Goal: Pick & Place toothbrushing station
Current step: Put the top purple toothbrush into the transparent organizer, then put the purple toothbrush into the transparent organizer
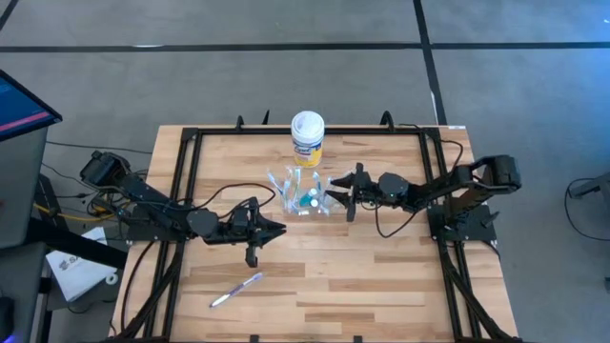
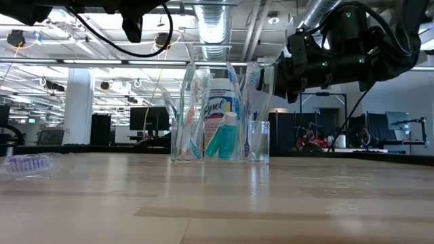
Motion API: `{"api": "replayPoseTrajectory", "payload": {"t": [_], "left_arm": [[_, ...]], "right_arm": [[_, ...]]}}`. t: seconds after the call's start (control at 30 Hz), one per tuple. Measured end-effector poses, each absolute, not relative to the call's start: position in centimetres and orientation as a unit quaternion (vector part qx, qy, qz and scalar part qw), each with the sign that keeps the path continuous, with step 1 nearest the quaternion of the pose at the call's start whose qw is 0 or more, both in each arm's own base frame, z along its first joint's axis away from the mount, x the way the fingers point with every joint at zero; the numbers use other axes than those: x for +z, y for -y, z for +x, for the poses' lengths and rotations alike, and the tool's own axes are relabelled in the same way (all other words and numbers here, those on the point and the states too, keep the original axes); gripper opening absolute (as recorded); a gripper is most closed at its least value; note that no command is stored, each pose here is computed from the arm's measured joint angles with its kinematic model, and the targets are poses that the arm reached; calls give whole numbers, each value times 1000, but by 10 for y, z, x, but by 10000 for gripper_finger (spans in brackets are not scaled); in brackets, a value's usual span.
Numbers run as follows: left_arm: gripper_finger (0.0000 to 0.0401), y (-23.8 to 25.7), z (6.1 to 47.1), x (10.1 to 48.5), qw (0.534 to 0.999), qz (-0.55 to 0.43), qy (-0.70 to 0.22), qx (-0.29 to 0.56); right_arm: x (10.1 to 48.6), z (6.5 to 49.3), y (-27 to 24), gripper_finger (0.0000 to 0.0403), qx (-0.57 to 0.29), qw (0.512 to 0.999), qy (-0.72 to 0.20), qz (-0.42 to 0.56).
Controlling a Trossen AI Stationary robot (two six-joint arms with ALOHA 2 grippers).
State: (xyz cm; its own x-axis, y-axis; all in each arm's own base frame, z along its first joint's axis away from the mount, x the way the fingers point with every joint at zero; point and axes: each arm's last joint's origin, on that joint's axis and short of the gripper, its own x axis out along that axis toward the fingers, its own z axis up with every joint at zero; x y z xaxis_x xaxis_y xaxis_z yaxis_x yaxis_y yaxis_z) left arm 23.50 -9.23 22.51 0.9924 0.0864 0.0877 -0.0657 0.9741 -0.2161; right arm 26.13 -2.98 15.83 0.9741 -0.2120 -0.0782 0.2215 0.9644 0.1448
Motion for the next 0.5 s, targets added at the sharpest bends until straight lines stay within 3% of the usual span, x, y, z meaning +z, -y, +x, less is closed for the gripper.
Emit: {"api": "replayPoseTrajectory", "payload": {"t": [0.2, 0.5], "left_arm": [[49, 92, 235, 225, 992, -107, 48, 38], [49, 92, 235, 225, 992, -107, 48, 38]], "right_arm": [[172, 257, 33, 186, -123, 990, -9, 74], [193, 246, 36, 189, -130, 990, 10, 56]]}}
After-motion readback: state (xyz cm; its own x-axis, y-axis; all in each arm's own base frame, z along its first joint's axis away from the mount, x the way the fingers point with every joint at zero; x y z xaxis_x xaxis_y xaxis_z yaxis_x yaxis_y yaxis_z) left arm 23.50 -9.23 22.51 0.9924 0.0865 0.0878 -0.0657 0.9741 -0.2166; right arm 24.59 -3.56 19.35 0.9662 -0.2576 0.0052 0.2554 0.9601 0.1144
